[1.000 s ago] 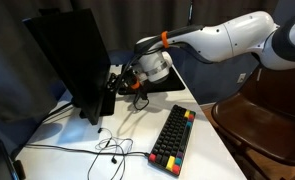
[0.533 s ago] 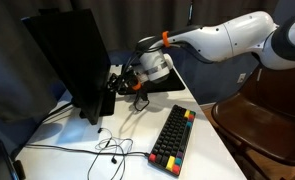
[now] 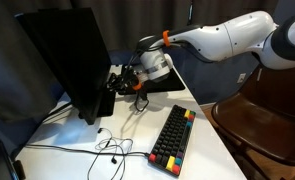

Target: Move the desktop screen upwards

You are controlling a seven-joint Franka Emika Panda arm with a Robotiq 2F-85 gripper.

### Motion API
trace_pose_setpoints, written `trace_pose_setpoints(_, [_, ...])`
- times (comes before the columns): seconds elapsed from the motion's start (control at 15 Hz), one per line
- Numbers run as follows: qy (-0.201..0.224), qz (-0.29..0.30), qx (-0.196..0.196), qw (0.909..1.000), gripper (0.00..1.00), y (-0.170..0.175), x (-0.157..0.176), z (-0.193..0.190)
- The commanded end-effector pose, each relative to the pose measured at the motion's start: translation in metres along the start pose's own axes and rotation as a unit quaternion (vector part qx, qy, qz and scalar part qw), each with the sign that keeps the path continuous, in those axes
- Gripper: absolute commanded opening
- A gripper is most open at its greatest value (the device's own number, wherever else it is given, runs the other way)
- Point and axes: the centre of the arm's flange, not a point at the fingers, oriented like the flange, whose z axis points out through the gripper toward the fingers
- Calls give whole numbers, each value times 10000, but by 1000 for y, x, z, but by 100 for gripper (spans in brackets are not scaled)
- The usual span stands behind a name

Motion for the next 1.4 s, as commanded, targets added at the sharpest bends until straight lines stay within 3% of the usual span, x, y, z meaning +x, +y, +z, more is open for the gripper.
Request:
trace_pose_setpoints(0.0, [-190, -327, 702, 9968, 0, -30, 12, 54])
trace_pose_setpoints(1.33, [-172, -1012, 929, 9904, 0, -68, 16, 45])
